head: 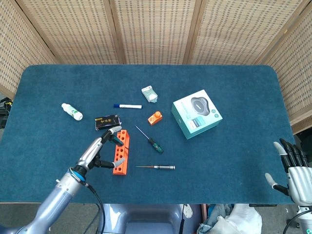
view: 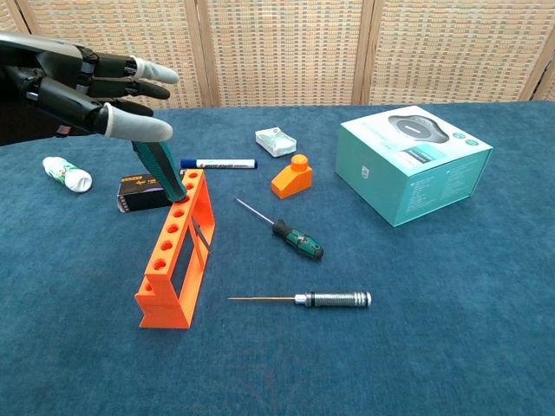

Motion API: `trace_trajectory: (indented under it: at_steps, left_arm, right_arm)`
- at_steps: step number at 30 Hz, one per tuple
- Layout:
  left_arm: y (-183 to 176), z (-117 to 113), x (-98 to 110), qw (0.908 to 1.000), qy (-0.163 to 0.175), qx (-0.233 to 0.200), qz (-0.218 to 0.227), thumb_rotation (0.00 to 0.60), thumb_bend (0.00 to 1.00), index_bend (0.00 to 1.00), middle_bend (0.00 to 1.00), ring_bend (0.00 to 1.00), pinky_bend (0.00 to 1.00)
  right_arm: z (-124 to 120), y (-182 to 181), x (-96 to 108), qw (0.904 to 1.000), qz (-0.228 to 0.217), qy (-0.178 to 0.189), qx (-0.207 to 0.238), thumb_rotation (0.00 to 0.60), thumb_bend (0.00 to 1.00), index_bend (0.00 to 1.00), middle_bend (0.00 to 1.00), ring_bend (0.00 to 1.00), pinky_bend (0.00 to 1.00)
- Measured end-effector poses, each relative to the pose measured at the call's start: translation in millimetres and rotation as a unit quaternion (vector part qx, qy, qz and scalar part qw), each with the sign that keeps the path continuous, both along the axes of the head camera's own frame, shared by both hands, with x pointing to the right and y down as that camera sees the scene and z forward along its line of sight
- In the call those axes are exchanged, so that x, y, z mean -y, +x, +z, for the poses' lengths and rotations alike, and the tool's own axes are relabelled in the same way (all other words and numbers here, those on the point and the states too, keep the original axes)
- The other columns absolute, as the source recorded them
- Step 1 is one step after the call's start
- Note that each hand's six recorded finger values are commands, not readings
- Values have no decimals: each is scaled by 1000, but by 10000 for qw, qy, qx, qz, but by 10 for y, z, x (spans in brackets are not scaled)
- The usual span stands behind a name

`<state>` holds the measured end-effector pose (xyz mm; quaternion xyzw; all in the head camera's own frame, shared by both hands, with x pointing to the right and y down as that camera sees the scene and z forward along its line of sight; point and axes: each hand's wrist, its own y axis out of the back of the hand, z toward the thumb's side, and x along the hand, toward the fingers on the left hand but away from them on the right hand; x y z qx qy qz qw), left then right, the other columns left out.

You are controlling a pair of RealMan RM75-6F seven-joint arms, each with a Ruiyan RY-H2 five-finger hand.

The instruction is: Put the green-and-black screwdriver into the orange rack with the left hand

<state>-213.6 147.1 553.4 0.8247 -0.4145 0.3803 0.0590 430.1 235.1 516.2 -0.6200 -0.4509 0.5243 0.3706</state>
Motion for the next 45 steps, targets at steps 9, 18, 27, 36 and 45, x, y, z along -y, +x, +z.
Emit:
trace_trajectory:
  at_steps: [9, 18, 27, 36, 45]
  left_arm:
    - [76, -2, -12, 10000, -24, -45, 44, 600, 295, 90, 0, 0, 0]
    - [114, -4, -12, 10000, 13, -50, 80, 600, 295, 92, 0, 0, 0]
    - [67, -64, 27, 9998, 147, -108, 12, 600, 295, 99, 0, 0, 0]
    - [-139, -312, 209, 9963, 847, -108, -13, 600, 296, 112, 0, 0, 0]
    - [-733, -324, -3, 9738, 1723, 1427, 408, 600, 296, 102, 0, 0, 0]
  right_arm:
    - [-11, 9, 3, 10000, 13, 16, 20, 600, 257, 0, 0, 0, 0]
    - [-13, 11, 2, 10000, 13, 17, 20, 600, 257, 0, 0, 0, 0]
    - [-11, 14, 2, 10000, 19, 12, 20, 600, 257, 0, 0, 0, 0]
    - [-9, 25, 7, 10000, 29, 15, -3, 600, 257, 0, 0, 0, 0]
    - [-2, 31, 7, 9999, 49, 13, -96, 600, 258, 0, 0, 0, 0]
